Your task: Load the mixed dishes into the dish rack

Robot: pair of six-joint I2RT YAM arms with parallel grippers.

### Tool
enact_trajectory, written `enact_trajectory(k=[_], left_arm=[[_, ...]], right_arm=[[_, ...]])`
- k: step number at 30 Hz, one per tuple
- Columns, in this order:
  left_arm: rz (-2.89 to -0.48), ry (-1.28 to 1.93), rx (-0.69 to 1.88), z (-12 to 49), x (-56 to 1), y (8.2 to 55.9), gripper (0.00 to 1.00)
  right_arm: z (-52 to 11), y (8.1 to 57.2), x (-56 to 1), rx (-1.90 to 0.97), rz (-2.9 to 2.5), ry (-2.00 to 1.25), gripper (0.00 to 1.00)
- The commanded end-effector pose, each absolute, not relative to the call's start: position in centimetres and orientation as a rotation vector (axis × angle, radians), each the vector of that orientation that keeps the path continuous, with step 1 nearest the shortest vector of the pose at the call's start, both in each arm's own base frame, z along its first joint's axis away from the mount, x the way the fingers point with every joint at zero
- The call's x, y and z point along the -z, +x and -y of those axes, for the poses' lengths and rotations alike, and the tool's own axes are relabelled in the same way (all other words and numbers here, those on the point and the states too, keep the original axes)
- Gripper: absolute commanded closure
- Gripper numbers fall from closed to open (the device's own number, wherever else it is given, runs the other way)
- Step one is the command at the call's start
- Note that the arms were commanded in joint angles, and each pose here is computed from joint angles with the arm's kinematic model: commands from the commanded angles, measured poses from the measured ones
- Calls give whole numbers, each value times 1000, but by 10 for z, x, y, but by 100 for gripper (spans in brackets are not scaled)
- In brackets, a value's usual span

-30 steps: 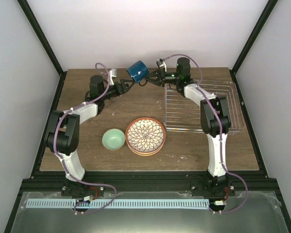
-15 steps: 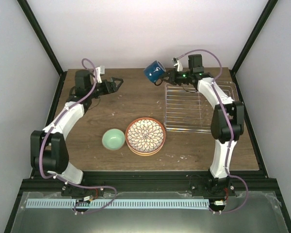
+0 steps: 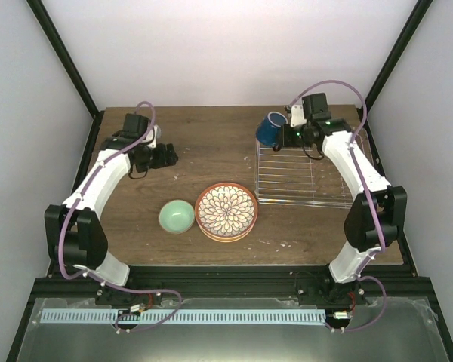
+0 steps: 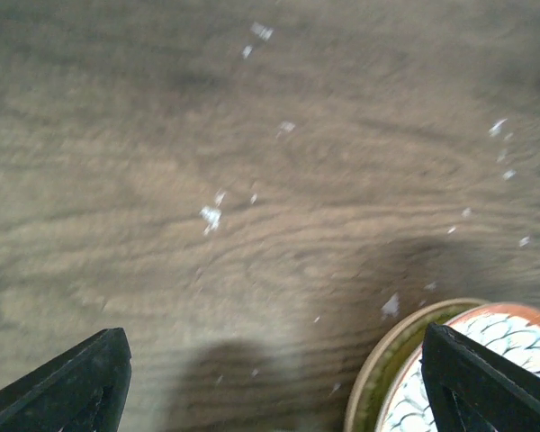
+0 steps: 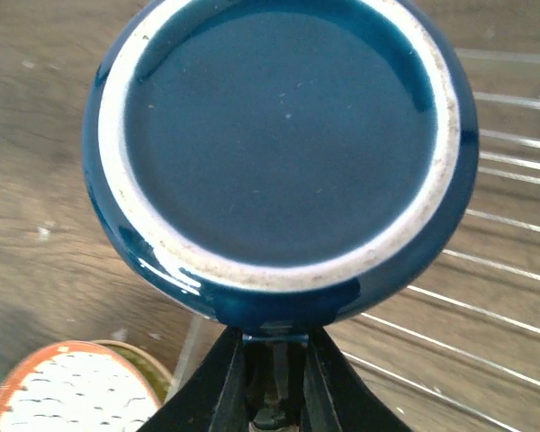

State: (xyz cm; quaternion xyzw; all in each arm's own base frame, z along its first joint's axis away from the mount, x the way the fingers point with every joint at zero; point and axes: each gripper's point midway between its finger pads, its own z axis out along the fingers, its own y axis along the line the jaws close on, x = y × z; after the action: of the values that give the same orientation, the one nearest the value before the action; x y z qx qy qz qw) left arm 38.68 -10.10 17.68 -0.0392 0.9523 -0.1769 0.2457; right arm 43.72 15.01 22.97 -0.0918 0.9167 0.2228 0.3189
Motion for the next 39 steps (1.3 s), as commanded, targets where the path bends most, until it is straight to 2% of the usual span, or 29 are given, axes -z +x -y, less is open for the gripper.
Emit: enact_trajectory(k=[1, 7, 19, 39], left_arm=[[-2723, -130, 276, 82, -166, 354, 10], [-2755, -149, 286, 81, -155, 339, 11], [-2757, -158, 296, 81, -149, 331, 11], [-2735, -113, 306, 85, -153, 345, 11]], right_arm=[[-127, 439, -222, -401, -2408, -219, 97], [-120, 443, -196, -342, -2433, -194, 98], [-122, 463, -185, -312, -2408, -229, 98], [-143, 510, -179, -354, -2374, -221, 98]])
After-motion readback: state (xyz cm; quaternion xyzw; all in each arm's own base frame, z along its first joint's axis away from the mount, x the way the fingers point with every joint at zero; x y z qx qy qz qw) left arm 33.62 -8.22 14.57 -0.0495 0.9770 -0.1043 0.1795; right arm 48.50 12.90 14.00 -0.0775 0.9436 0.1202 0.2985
